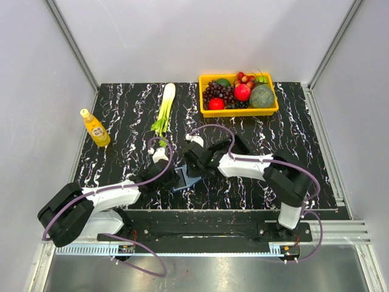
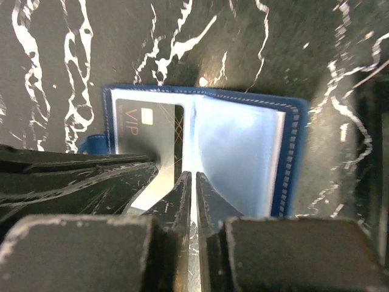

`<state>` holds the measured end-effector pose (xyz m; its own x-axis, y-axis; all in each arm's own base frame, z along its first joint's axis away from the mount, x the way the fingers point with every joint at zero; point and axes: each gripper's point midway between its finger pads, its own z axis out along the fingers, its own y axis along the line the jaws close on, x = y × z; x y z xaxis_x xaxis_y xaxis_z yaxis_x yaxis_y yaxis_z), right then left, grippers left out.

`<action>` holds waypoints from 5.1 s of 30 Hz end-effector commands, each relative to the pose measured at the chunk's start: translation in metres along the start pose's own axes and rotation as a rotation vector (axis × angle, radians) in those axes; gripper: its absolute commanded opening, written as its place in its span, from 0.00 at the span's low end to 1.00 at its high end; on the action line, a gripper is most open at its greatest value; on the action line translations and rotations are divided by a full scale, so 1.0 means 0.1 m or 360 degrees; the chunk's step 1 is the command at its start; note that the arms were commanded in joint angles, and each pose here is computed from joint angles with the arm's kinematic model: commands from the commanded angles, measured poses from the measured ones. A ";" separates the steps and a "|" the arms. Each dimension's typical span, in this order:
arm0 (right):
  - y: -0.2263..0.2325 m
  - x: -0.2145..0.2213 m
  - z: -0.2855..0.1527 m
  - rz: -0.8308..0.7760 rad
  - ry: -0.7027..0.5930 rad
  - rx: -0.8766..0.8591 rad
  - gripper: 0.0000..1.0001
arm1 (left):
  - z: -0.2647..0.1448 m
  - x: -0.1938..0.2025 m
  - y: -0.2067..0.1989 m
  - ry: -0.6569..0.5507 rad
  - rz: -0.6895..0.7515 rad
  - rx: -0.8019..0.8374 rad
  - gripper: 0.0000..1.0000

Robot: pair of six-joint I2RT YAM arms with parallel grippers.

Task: Put the credit cards into the card holder
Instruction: Pick up the credit card from the storage box.

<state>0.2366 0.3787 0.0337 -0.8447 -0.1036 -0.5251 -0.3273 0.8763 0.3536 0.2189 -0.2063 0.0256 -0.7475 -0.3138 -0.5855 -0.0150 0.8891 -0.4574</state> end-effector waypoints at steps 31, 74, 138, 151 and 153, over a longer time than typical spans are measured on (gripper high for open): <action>-1.47 -0.75 -0.74 -0.0301 0.0037 0.0377 0.63 | -0.04 -0.42 -0.62 -0.0096 0.0189 0.0257 0.13; -1.67 -0.48 -0.54 -0.0420 0.0241 0.0449 0.00 | 0.05 -0.38 -0.57 -0.0065 0.0181 0.0256 0.13; -1.05 -0.50 -0.52 -0.0415 -0.0009 0.0193 0.00 | 0.08 -0.40 -0.49 -0.0049 0.0166 0.0218 0.12; -0.94 -0.37 -0.43 -0.0400 0.0087 0.0081 0.04 | 0.09 -0.39 -0.48 -0.0046 0.0158 0.0217 0.12; -0.96 -0.34 -0.41 -0.0406 0.0107 0.0083 0.06 | 0.08 -0.40 -0.48 -0.0048 0.0158 0.0219 0.12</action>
<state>0.2938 0.2749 0.0618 -0.7360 -0.3262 -0.5932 -0.4957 0.8564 0.1441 0.2453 -0.2303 0.0501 -0.7448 -0.2214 -0.6295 0.1206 0.8831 -0.4534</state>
